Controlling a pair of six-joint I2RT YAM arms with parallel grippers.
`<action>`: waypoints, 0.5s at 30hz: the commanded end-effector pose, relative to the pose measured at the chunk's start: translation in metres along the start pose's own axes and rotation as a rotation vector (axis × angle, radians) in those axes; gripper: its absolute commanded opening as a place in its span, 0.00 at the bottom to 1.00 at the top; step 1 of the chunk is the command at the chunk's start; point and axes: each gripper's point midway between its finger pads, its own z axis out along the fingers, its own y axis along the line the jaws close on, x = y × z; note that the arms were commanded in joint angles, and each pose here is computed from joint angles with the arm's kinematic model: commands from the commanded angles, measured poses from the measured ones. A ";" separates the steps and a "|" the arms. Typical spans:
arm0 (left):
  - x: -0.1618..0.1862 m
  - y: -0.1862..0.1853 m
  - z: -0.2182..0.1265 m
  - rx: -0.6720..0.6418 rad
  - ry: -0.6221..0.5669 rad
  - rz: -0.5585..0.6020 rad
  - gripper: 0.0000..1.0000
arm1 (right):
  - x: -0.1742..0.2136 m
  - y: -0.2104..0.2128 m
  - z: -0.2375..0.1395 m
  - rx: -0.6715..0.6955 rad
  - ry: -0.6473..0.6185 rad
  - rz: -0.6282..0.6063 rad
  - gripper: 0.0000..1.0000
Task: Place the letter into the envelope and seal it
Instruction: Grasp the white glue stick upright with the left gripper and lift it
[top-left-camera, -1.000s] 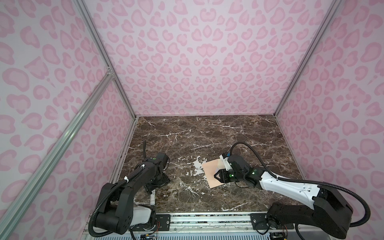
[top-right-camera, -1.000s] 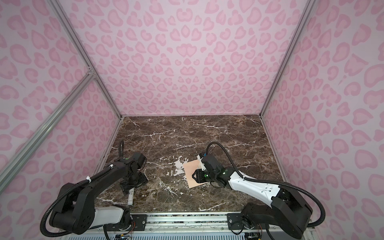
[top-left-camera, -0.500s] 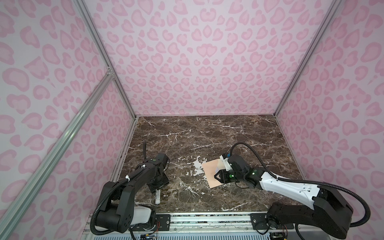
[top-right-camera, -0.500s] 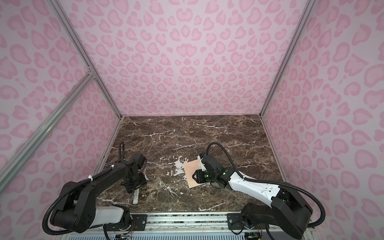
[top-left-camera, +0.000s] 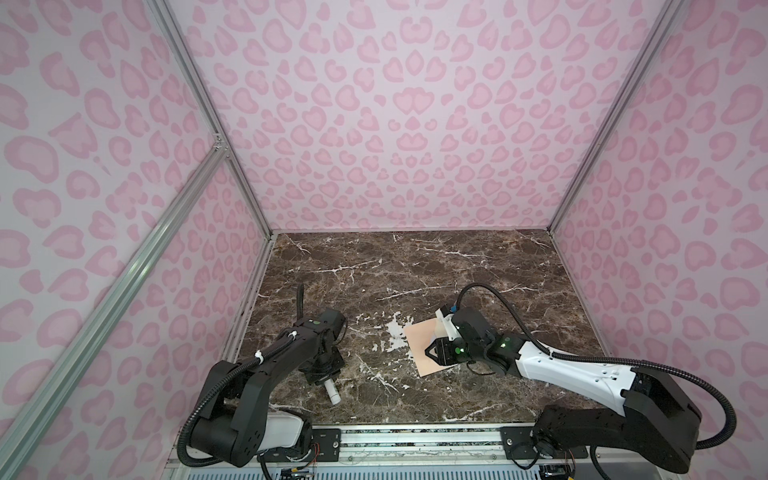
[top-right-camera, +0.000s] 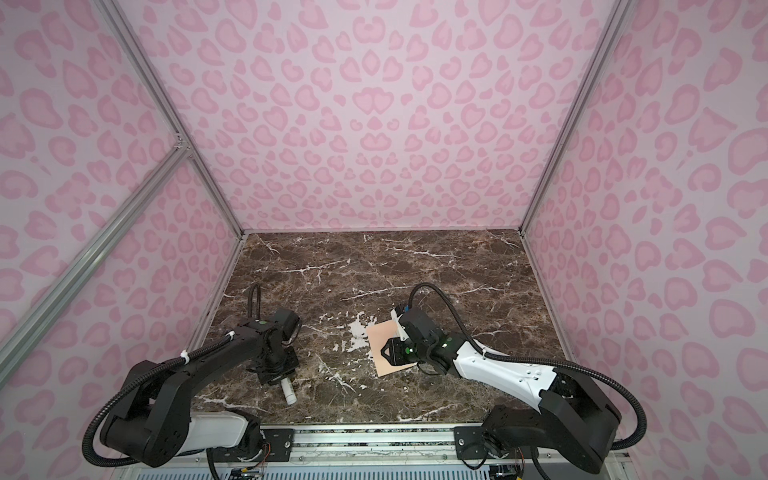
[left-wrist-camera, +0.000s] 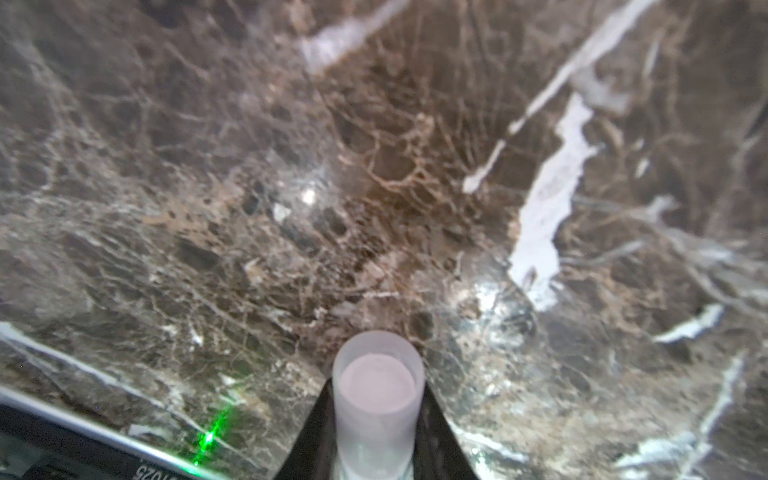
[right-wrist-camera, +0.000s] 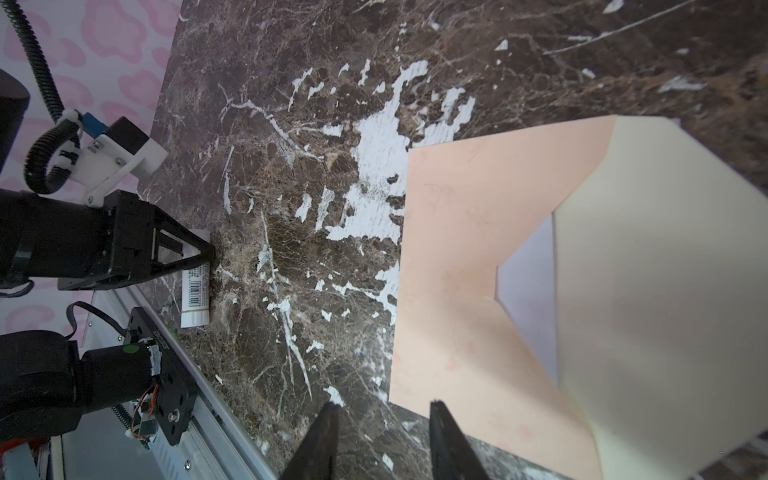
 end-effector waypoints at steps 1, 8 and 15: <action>0.005 -0.014 -0.007 0.044 0.028 0.001 0.20 | -0.004 0.002 0.001 0.000 -0.016 0.000 0.39; -0.035 -0.075 -0.033 0.092 -0.046 0.088 0.19 | -0.003 0.002 -0.001 0.018 -0.010 -0.009 0.39; -0.045 -0.112 -0.023 0.001 -0.023 0.203 0.16 | 0.001 -0.006 -0.010 0.052 -0.018 0.001 0.39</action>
